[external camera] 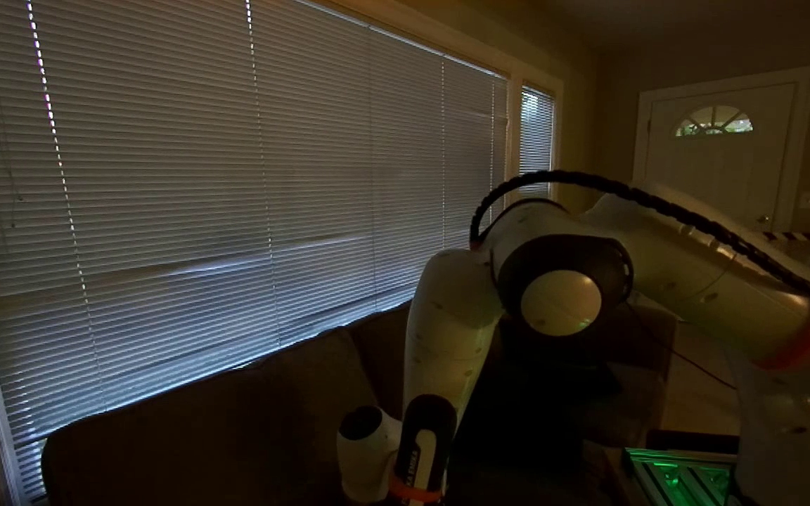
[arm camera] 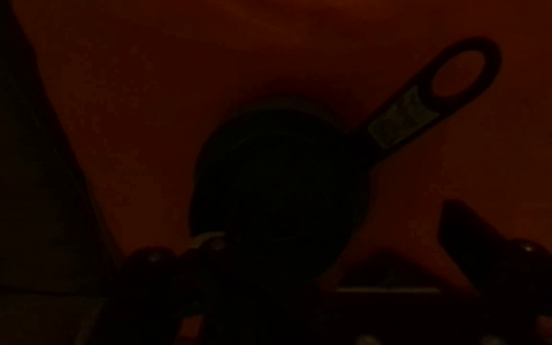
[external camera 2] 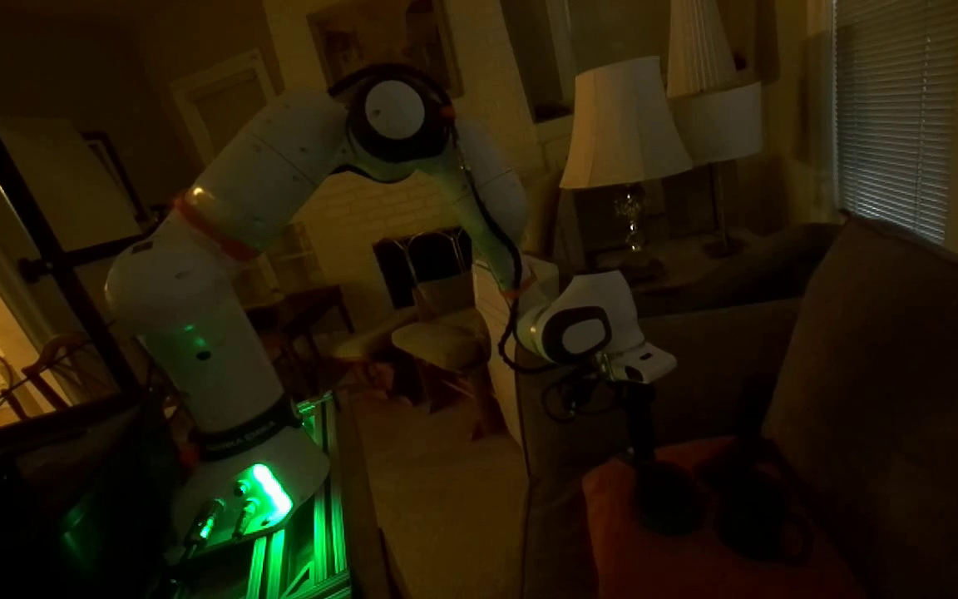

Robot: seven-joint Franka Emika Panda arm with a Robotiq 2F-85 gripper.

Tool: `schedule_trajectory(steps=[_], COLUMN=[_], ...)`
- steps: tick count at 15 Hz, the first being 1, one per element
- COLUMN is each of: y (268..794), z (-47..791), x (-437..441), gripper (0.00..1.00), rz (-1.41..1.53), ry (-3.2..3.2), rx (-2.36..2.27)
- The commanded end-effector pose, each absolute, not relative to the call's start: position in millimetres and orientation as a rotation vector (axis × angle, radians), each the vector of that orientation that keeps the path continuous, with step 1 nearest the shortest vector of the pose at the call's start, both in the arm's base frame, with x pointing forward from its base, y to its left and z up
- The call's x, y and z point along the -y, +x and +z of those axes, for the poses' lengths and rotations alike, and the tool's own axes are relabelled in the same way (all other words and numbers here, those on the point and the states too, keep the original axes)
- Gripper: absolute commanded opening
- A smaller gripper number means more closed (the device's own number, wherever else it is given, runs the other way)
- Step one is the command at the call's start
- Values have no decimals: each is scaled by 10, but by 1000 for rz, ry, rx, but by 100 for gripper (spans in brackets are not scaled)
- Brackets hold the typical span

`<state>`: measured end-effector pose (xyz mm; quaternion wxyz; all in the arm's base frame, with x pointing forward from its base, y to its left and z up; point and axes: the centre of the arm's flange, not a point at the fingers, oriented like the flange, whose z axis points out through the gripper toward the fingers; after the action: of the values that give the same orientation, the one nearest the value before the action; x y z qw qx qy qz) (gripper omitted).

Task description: Place the measuring cup on the left armrest of the sofa.

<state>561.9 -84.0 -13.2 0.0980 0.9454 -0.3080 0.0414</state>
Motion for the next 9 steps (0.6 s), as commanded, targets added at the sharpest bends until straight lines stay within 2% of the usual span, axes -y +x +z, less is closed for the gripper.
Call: schedule_trajectory(steps=[1,3,5,9], y=[5705,5709,5725,5726], z=[-369,-445,-501,-542], x=[839,828,820,823], gripper=[100,100,72,40], rz=[164,172,183,196], ry=[2789,2787,2787,2780], rx=[919,918,916,908])
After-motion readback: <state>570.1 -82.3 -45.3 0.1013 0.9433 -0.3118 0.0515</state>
